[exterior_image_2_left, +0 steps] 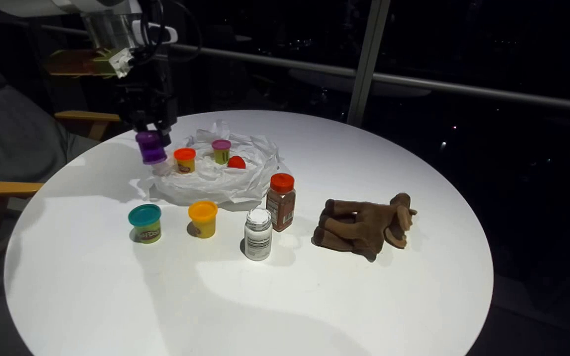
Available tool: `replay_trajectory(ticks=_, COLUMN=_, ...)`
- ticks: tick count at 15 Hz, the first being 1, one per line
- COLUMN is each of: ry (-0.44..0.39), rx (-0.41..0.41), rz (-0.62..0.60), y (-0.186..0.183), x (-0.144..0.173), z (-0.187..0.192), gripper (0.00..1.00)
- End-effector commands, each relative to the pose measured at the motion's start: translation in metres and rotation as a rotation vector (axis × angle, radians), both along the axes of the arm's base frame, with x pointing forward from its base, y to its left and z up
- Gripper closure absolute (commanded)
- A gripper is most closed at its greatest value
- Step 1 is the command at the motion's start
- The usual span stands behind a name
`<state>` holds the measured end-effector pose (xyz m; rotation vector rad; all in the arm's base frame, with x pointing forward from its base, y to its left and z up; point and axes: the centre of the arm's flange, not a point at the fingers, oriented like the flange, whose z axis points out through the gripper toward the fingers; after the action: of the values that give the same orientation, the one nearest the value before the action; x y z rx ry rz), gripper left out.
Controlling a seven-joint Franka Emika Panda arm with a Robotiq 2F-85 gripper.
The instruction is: Pick the object and the bottles from the plastic bag and put them on the table
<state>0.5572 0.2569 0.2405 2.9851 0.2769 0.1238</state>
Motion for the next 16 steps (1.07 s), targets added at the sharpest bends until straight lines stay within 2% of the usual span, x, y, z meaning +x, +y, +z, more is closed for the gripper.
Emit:
replay_trajectory(ticks=1, ry=0.079, rx=0.017, rz=0.088, y=-0.014, x=-0.05, z=-0.03, gripper=0.77)
replay_trajectory(ticks=4, ry=0.042, rx=0.054, rz=0.145, y=-0.017, x=-0.057, z=-0.053, gripper=0.77)
replay_trajectory(ticks=7, ry=-0.015, rx=0.11, rz=0.184, y=-0.022, x=-0.061, z=-0.057, gripper=0.77)
replay_trajectory(ticks=10, ry=-0.019, rx=0.141, rz=0.21, y=-0.029, x=-0.064, z=-0.061, gripper=0.77)
replay_trajectory(ticks=11, ry=-0.005, rx=0.147, rz=0.224, y=-0.03, x=-0.066, z=-0.062, gripper=0.27)
replay_trajectory(ticks=12, ry=0.009, rx=0.156, rz=0.234, y=-0.032, x=-0.068, z=-0.062, gripper=0.26)
replay_trajectory(ticks=16, ry=0.007, rx=0.187, rz=0.233, y=-0.038, x=-0.063, z=-0.054, gripper=0.01)
